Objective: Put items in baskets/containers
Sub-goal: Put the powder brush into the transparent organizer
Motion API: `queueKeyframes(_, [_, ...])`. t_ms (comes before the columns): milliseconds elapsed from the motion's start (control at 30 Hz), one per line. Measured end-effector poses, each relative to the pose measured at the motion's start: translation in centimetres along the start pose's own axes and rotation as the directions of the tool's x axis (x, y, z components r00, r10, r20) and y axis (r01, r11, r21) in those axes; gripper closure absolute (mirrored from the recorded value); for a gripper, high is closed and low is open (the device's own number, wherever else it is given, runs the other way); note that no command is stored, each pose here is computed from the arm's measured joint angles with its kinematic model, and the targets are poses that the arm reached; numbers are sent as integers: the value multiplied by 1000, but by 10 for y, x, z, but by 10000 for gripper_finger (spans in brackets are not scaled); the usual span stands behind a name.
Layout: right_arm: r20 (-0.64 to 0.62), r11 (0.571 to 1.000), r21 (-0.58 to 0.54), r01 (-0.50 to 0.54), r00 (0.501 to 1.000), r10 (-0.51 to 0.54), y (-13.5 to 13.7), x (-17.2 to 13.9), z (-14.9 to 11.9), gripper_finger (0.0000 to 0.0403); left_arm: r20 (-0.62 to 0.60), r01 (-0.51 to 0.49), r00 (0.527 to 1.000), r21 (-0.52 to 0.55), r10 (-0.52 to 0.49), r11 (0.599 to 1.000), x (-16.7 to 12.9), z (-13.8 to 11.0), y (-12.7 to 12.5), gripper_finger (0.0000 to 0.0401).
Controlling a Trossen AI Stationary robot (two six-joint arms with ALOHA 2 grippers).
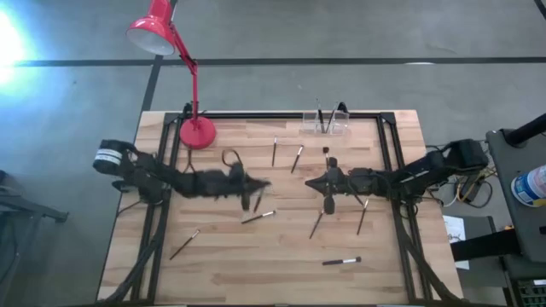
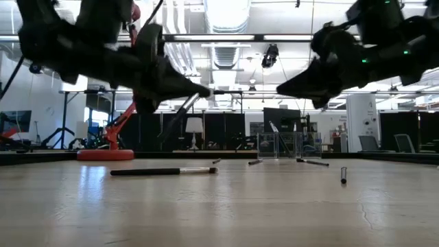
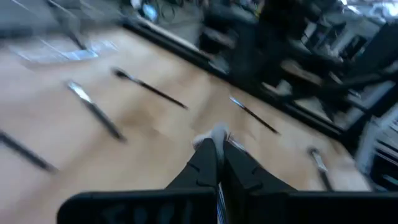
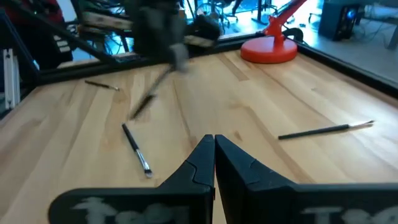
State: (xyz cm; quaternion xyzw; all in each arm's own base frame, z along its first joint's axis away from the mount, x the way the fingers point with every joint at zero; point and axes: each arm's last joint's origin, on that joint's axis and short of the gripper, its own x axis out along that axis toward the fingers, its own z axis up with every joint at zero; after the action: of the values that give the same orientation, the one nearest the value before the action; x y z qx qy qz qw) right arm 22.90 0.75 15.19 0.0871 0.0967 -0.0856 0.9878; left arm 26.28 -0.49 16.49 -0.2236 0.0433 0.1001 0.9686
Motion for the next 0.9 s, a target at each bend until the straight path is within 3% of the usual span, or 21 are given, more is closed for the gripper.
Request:
queueKeyframes(100, [0, 1000, 30, 5, 1000, -5, 1, 19, 4, 394, 70, 6, 998, 42, -9, 999, -3, 13, 27, 400])
queueKeyframes(233, [-10, 999, 51, 8, 1000, -8, 2, 52, 10, 394, 117, 42, 992, 98, -53, 994, 1, 32, 45, 400])
queueKeyframes(367, [20, 996, 82, -34, 999, 33, 4, 80, 24, 381, 148, 84, 983, 180, -111, 980, 6, 46, 43, 400])
queueKeyframes(533, [67, 993, 114, -7, 998, -1, 0, 94, 40, 334, 166, 112, 974, 247, -156, 963, 9, 53, 39, 400])
queueKeyframes(733, [116, 986, 165, 0, 993, -20, -5, 105, 56, 273, 198, 156, 956, 284, -217, 946, 8, 58, 35, 400])
queueKeyframes(900, [127, 987, 162, 12, 991, -33, -5, 122, 58, 252, 222, 172, 944, 305, -245, 937, 6, 61, 33, 400])
